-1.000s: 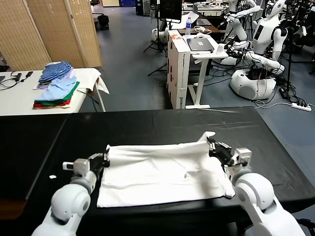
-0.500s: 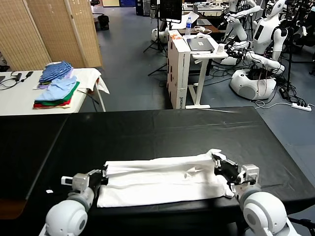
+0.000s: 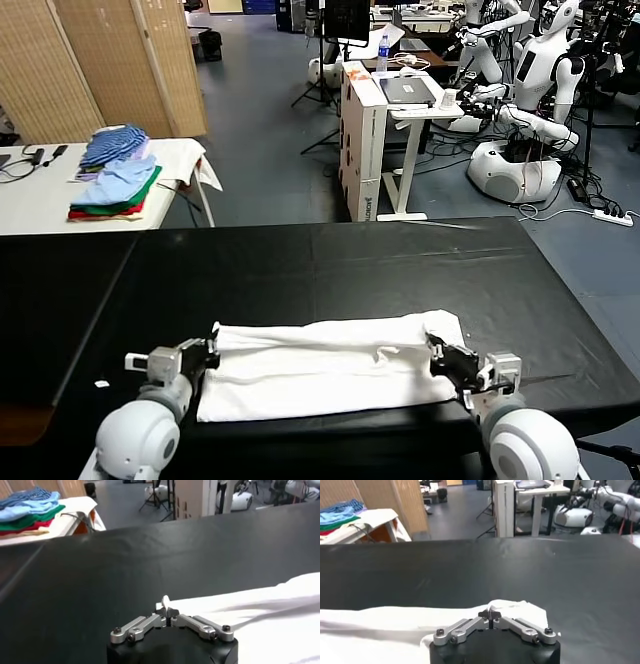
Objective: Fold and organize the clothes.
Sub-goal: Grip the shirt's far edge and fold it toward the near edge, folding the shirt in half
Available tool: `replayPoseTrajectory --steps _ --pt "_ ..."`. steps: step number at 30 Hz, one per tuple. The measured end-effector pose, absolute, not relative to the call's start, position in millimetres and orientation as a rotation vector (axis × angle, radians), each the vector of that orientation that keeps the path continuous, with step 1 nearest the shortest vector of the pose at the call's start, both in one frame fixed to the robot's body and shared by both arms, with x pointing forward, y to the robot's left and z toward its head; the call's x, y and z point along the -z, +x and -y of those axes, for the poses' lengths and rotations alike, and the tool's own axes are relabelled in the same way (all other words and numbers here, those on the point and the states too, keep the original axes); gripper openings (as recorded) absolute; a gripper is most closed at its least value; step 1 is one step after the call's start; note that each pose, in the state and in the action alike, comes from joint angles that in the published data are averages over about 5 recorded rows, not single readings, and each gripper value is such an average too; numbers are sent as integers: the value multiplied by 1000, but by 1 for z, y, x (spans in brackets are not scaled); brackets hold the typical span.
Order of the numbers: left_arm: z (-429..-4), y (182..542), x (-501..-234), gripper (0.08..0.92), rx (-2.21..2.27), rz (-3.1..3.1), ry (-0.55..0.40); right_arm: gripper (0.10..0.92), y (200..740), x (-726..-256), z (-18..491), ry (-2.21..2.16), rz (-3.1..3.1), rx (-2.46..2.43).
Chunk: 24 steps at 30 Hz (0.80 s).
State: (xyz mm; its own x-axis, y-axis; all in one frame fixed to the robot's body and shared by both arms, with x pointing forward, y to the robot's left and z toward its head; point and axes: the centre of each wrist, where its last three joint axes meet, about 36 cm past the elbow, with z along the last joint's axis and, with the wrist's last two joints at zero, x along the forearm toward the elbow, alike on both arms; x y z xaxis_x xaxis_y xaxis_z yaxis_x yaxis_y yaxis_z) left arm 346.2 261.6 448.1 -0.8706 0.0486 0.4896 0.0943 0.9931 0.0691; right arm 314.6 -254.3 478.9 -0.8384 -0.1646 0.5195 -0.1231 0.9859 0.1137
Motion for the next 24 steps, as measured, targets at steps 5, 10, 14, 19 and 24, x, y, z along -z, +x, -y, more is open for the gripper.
replayPoseTrajectory --steps 5,10,14,19,24 --pt "-260 340 -452 149 122 2592 -103 150 314 -476 255 186 2551 90" --pt "-258 330 -451 149 130 2548 -107 150 314 -476 254 190 2549 93" --pt "-259 328 -446 149 139 2535 -96 150 312 -476 253 196 2547 96" --pt "-261 328 -444 213 137 2528 -86 150 311 -476 253 197 2543 96" --pt "-260 327 -446 255 132 2533 -87 150 313 -474 251 203 2541 100"
